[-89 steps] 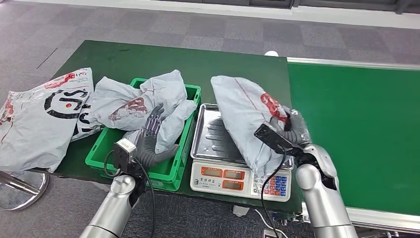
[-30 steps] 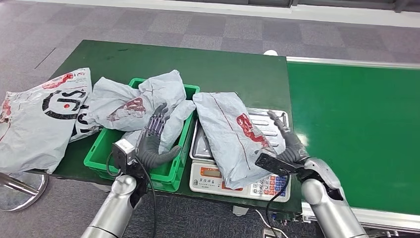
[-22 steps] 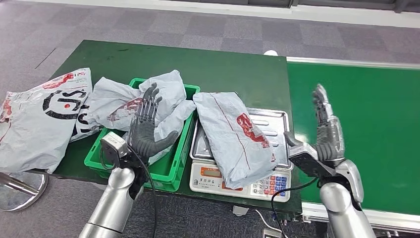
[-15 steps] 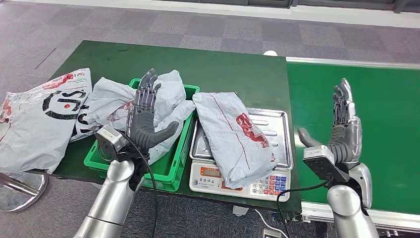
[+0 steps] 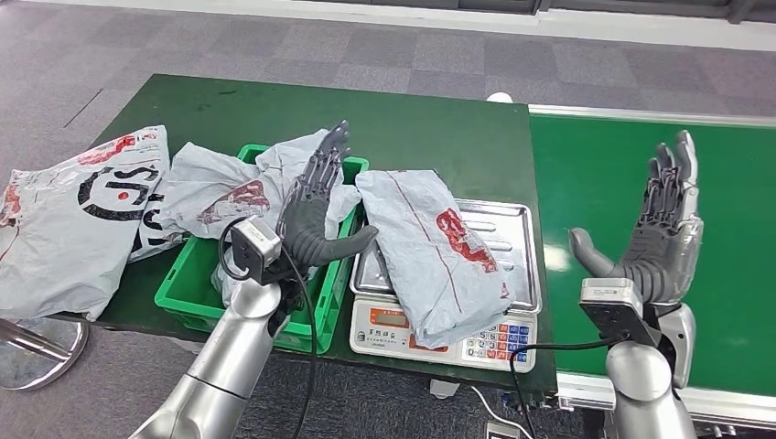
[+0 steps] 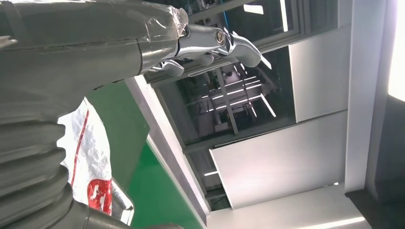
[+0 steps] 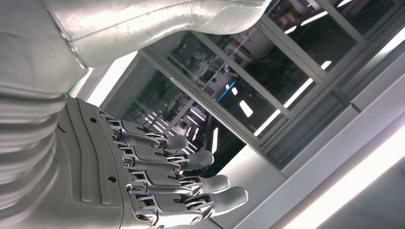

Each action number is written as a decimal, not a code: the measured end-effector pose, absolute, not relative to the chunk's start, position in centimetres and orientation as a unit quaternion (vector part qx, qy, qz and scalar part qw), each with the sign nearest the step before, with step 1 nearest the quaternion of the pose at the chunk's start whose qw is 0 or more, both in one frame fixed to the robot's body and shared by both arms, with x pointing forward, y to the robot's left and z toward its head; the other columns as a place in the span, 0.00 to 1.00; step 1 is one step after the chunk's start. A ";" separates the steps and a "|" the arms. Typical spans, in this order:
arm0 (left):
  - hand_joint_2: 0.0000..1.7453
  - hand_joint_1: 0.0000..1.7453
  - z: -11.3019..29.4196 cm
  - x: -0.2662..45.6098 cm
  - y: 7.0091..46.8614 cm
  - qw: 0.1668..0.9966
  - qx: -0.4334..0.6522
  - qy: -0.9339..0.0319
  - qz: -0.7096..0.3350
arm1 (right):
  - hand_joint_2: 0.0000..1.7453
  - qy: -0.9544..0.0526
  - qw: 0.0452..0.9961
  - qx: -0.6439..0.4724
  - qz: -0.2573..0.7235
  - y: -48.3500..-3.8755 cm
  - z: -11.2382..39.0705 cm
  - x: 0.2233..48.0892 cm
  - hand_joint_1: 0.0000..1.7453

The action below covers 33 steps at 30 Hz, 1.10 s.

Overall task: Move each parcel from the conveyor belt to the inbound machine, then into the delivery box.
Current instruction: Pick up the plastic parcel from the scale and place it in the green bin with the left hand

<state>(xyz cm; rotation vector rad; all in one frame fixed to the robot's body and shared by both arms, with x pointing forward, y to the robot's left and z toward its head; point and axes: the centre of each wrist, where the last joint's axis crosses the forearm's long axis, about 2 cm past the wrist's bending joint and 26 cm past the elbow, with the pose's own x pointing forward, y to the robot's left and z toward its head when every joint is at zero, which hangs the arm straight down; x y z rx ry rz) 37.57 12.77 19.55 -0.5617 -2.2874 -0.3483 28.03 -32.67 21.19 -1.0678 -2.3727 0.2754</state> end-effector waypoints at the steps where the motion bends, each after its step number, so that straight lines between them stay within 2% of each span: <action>1: 1.00 0.00 19.5 37.6 12.7 0.372 -0.219 -0.892 -0.136 | 1.00 -0.876 0.259 -0.394 0.101 -32.6 21.2 28.0 0.00; 5: 1.00 0.00 19.5 37.9 12.5 0.375 -0.216 -0.888 -0.155 | 1.00 -0.877 0.253 -0.395 0.099 -32.5 21.3 28.0 0.00; 8: 1.00 0.00 18.9 38.7 11.1 0.401 -0.196 -0.863 -0.238 | 1.00 -0.880 0.234 -0.401 0.102 -32.4 21.6 27.9 0.00; 14: 1.00 0.00 16.5 38.0 6.8 0.531 -0.194 -0.737 -0.371 | 1.00 -0.874 0.221 -0.417 0.115 -31.8 22.0 28.0 0.00; 19: 1.00 0.00 14.7 36.9 5.4 0.614 -0.150 -0.630 -0.451 | 1.00 -0.874 0.220 -0.420 0.111 -31.5 22.7 28.6 0.00; 26: 1.00 0.00 14.4 37.1 5.3 0.631 -0.040 -0.544 -0.552 | 1.00 -0.874 0.226 -0.414 0.118 -30.9 23.2 29.4 0.00; 33: 1.00 0.00 14.2 37.4 5.7 0.614 0.008 -0.523 -0.592 | 1.00 -0.872 0.264 -0.388 0.141 -30.0 23.0 30.4 0.00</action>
